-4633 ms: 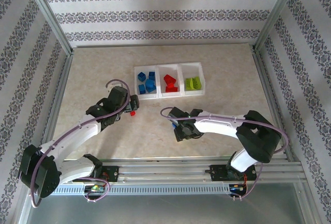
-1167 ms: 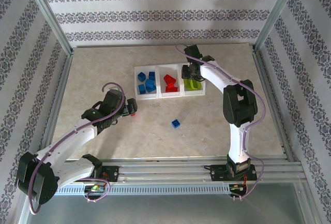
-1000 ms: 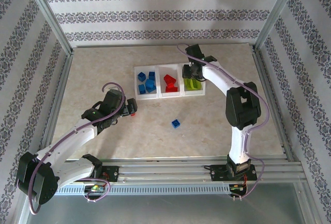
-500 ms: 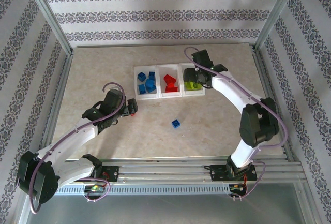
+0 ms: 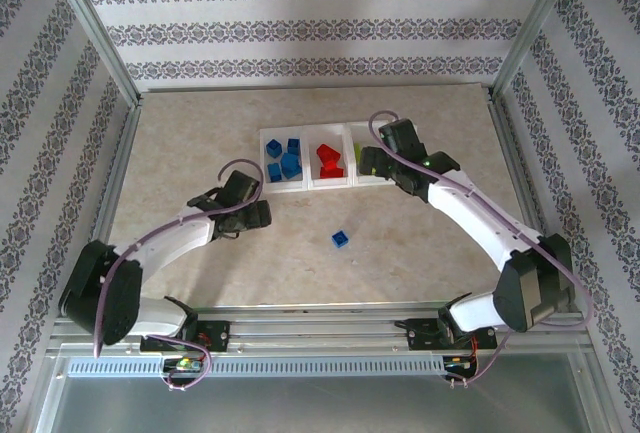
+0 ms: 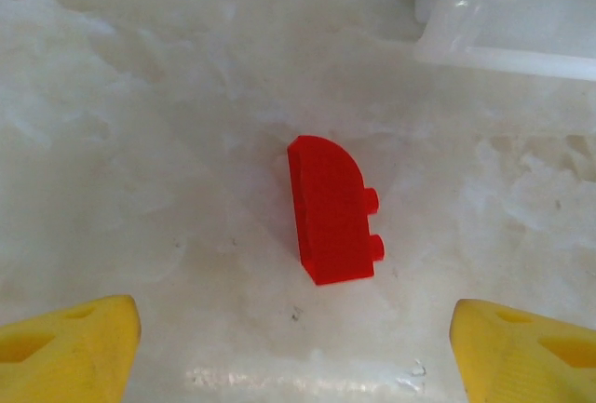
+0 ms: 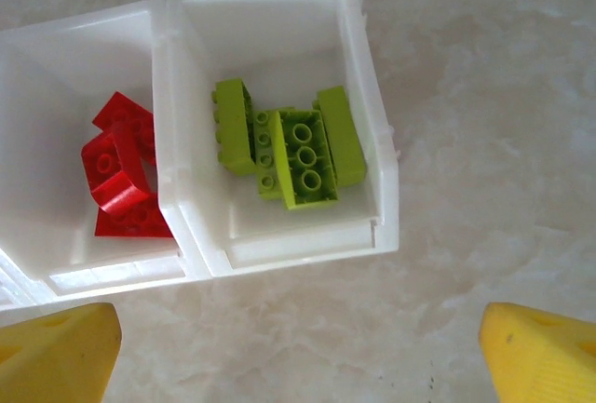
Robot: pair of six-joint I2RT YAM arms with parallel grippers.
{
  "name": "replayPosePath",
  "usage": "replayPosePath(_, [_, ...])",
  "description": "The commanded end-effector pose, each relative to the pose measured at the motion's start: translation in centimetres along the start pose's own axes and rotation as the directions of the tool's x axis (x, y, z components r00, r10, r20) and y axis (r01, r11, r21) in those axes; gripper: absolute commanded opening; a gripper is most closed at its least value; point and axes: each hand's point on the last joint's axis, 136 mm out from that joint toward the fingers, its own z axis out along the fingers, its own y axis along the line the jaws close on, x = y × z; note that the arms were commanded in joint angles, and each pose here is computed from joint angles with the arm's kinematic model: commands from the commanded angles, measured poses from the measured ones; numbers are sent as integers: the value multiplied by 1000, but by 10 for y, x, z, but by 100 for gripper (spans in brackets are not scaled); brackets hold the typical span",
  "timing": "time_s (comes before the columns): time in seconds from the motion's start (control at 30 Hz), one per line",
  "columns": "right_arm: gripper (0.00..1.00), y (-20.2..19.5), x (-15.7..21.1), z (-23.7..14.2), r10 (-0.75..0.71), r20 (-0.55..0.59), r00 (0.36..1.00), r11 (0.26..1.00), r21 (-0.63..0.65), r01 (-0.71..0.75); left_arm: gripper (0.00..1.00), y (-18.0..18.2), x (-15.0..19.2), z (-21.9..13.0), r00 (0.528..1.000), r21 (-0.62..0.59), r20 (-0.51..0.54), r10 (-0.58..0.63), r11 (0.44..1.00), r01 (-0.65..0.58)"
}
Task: Sort the legos into containers by color
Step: Pick up the lego from the center of the table.
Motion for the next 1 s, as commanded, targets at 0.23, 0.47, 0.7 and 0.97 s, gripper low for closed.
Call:
replayPosePath(0.23, [98,-19,14,-22,87,53,995,996,25,-88,77,-3,-16,25,998,-65,-14,55,996,-55])
replayPosePath(0.47, [98,-23,20,-27,110,56,992,994,21,-111,67,-6,-18,42,998,-86,-32,59,994,-62])
replayPosePath(0.7, [98,-24,20,-28,113,58,992,993,24,-114,55,-4,-23,51,995,-118,-40,86,989,-91])
replayPosePath(0.97, [99,-22,22,-23,118,44,992,993,26,-119,43,-8,-23,58,995,-109,-52,86,990,-92])
